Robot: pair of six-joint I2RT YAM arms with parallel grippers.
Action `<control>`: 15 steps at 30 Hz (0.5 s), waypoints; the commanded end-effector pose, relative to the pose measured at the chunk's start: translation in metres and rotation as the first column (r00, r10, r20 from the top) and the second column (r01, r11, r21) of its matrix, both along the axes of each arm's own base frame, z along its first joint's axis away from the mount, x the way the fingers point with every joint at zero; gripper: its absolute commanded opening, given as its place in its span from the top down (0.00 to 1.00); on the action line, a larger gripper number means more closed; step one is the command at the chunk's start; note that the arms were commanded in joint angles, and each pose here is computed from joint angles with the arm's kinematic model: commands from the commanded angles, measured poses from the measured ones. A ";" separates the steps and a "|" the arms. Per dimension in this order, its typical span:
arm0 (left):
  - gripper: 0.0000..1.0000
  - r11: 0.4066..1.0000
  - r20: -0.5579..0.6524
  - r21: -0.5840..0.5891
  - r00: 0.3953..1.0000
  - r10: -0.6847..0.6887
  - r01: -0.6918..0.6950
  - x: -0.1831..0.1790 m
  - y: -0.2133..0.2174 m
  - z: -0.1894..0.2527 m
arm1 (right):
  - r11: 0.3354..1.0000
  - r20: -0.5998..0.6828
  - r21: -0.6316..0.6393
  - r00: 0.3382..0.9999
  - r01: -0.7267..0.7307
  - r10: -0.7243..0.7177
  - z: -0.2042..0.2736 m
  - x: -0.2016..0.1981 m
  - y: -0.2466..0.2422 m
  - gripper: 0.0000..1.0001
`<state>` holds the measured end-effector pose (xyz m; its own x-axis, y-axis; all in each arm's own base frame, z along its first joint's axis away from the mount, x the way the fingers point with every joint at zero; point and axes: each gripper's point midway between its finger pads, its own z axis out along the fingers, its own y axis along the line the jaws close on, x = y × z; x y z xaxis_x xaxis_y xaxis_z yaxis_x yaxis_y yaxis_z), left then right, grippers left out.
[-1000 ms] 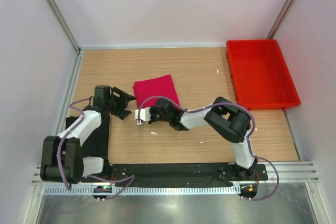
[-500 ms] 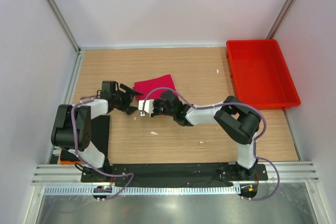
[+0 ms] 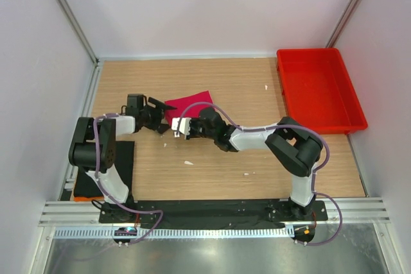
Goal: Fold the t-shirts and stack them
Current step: Neatly place the folded tshirt to the corner
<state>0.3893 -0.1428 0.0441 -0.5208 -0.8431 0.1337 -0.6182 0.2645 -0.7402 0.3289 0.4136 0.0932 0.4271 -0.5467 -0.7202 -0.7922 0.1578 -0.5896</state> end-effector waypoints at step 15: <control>0.25 0.998 -0.080 0.060 0.997 -0.018 0.022 0.014 0.005 -0.031 | 0.981 0.072 0.191 0.997 0.027 -0.042 0.078 0.020 0.001 0.99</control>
<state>0.4127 -0.1471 0.0417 -0.5379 -0.8315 0.1387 -0.6146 0.2741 -0.7397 0.3381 0.4058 0.1001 0.3963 -0.5388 -0.7434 -0.7980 0.1982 -0.5691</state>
